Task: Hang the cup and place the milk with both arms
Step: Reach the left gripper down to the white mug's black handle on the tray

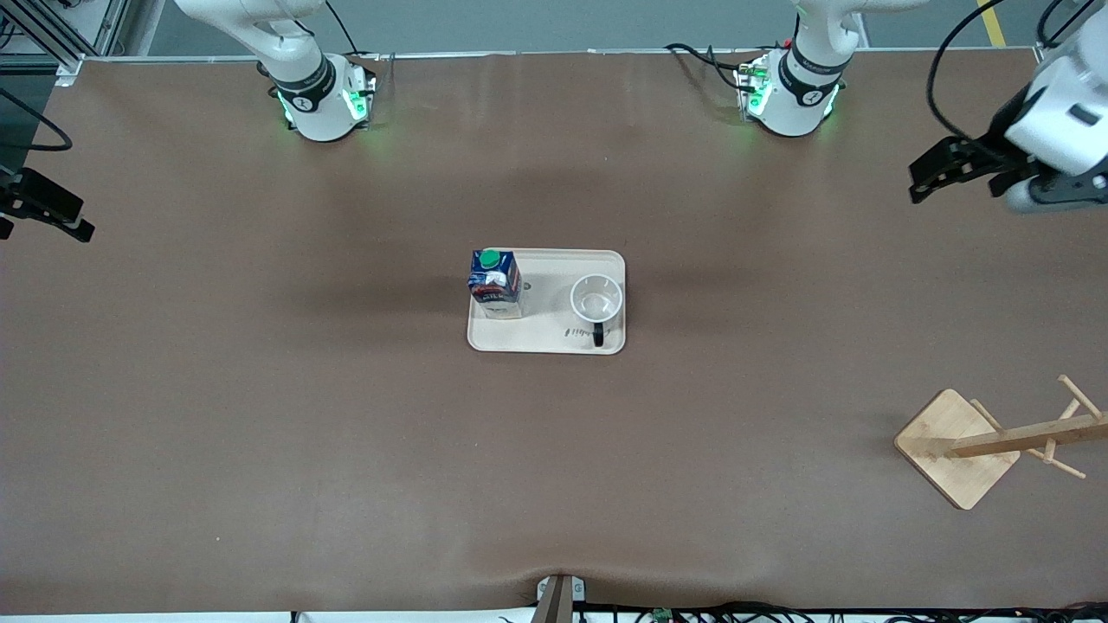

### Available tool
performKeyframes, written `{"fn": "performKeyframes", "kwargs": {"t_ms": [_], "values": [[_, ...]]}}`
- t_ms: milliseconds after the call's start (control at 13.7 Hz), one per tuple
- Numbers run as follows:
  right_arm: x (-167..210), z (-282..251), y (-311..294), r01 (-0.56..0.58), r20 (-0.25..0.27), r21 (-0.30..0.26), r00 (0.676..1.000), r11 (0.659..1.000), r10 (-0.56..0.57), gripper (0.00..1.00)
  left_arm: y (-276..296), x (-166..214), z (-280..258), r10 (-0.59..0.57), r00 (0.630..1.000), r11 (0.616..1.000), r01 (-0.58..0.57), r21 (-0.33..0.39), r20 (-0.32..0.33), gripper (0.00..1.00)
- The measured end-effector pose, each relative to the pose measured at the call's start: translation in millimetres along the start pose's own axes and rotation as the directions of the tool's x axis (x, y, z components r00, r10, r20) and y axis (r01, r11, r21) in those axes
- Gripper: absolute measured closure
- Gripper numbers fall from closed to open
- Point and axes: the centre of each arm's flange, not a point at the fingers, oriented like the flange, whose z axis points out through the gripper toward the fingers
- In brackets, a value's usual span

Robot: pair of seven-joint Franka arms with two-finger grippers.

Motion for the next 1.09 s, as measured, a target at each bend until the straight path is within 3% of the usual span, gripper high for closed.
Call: {"fn": "performKeyframes", "kwargs": {"t_ms": [510,875,1094], "values": [[1.9,3.5,-0.5,0.001,0.006,-0.001,1.000,1.000,-0.001,0.00,140.0,9.8,96.8,0.001,0.999,1.000,-0.001,0.006,0.054,0.00],[2.1,3.8,-1.1,0.002,0.006,-0.001,1.000,1.000,-0.002,0.00,207.0,0.0,184.4,-0.044,0.999,0.999,0.045,-0.029,0.022,0.00],[3.3,6.3,-3.6,0.006,0.011,-0.001,1.000,1.000,-0.006,0.00,262.3,-22.4,234.3,-0.098,0.995,0.994,0.099,0.039,-0.025,0.00]]}}
